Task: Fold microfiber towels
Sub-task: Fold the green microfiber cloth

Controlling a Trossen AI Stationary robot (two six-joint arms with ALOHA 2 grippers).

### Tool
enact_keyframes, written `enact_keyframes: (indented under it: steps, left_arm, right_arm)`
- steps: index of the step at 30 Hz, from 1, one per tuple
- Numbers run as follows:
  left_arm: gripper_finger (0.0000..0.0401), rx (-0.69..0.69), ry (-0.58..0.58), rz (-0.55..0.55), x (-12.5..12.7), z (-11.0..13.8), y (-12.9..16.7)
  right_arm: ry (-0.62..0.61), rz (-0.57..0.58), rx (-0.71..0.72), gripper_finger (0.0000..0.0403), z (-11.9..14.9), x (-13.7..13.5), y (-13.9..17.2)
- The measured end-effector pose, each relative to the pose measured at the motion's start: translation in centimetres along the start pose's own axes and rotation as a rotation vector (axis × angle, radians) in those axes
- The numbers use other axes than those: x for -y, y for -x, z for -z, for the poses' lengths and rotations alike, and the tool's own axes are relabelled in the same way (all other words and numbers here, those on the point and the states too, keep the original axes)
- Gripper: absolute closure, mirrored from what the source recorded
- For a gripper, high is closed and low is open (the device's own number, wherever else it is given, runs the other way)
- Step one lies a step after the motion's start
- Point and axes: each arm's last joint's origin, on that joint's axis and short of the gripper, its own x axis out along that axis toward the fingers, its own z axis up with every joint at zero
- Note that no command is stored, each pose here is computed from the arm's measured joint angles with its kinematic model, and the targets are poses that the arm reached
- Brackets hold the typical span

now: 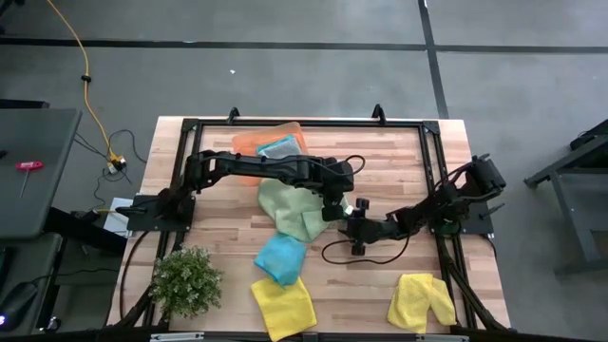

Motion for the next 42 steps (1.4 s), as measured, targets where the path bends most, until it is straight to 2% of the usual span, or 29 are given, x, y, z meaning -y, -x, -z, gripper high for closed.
enact_keyframes:
  steps: [7,9,14,18,22,26,29,34,39,42]
  left_arm:
    - [0.0393,-0.014,-0.001,0.0,0.0,0.1,0.2]
    - [0.0391,-0.023,-0.006,-0.004,-0.1,0.2,0.7]
    - [0.0389,-0.055,-0.041,-0.053,-0.4,0.4,3.1]
    - [0.0384,-0.073,-0.043,-0.061,-0.7,0.6,6.2]
    - [0.0366,-0.116,-0.04,-0.075,-0.7,1.2,8.4]
    - [0.034,-0.125,-0.046,-0.067,0.0,1.4,9.2]
    - [0.0319,-0.107,-0.056,-0.06,0.5,1.2,8.9]
    - [0.0287,-0.175,-0.1,-0.05,1.5,2.1,7.0]
    - [0.0268,-0.295,-0.118,-0.038,2.8,5.8,3.9]
    - [0.0261,-0.263,-0.072,0.016,3.0,7.9,1.4]
  right_arm:
    - [-0.05,-0.018,-0.054,0.0371,0.5,0.0,0.0]
    - [-0.074,-0.015,-0.066,0.0394,0.6,0.0,0.0]
    - [-0.092,-0.019,-0.05,0.04,0.3,0.0,0.3]
    - [-0.06,0.004,-0.041,0.0402,-0.2,0.7,1.3]
    - [-0.083,0.02,-0.005,0.0402,-1.6,1.7,3.1]
    - [-0.106,0.023,0.048,0.0403,-2.7,2.5,4.8]
    - [-0.143,0.016,0.075,0.0403,-3.3,2.9,5.9]
    - [-0.19,-0.007,0.06,0.0402,-3.3,3.2,6.6]
    - [-0.204,0.005,-0.03,0.0402,-2.3,3.2,6.5]
    - [-0.214,0.016,-0.049,0.0402,-2.1,3.3,6.5]
